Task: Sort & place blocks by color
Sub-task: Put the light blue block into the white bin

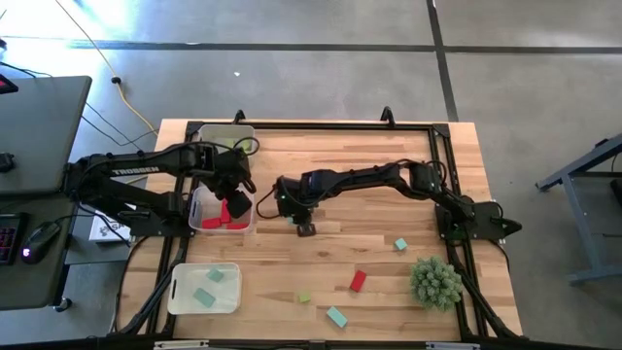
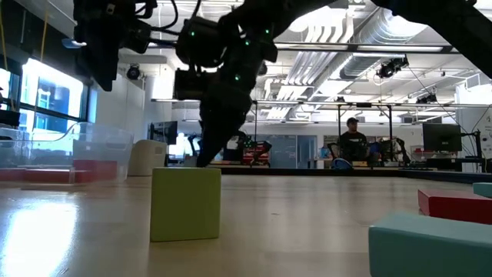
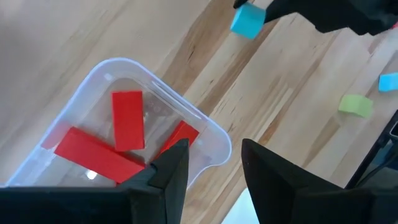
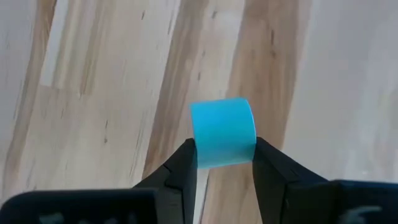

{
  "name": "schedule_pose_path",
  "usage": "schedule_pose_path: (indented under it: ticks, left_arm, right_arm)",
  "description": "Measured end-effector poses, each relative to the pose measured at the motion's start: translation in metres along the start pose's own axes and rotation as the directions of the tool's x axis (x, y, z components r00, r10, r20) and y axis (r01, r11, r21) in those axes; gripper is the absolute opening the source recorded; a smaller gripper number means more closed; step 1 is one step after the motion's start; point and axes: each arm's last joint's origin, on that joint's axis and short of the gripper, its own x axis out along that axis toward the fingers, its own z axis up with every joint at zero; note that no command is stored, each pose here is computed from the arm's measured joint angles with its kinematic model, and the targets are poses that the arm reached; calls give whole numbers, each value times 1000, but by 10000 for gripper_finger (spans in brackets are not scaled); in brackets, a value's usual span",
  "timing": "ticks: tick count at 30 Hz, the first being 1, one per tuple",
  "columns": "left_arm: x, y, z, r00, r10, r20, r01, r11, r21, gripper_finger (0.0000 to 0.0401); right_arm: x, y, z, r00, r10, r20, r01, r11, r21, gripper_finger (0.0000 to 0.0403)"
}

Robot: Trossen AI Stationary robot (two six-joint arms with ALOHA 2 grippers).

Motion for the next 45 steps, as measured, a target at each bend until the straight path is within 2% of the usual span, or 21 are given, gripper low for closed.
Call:
schedule_pose_path:
  ticks: [8, 15, 24, 30, 36, 39, 45]
  left_arm:
    - [-3, 12, 7, 1000, -8, 13, 8, 999, 50, 136]
    - [-7, 20, 18, 988, -146, 50, 142, 987, 74, 136]
    - [-14, 26, 33, 943, -303, 138, 296, 953, 69, 135]
    - [-19, 26, 43, 889, -410, 203, 400, 912, 92, 135]
    - [-22, 26, 49, 869, -424, 256, 409, 905, 113, 135]
    - [-24, 25, 52, 854, -430, 292, 417, 902, 110, 138]
    - [-27, 24, 58, 833, -426, 353, 399, 905, 149, 164]
  right_arm:
    - [-28, 14, 25, 994, -107, 31, 105, 993, 61, 94]
    - [-64, 31, 51, 969, -229, 91, 222, 972, 77, 94]
    - [-111, 47, 74, 896, -388, 215, 371, 922, 115, 94]
    - [-112, 48, 67, 896, -417, 150, 395, 905, 156, 94]
    - [-112, 49, 67, 858, -496, 131, 475, 864, 166, 94]
    - [-112, 50, 67, 854, -504, 130, 485, 861, 151, 94]
    - [-114, 47, 66, 808, -577, 116, 562, 815, 142, 94]
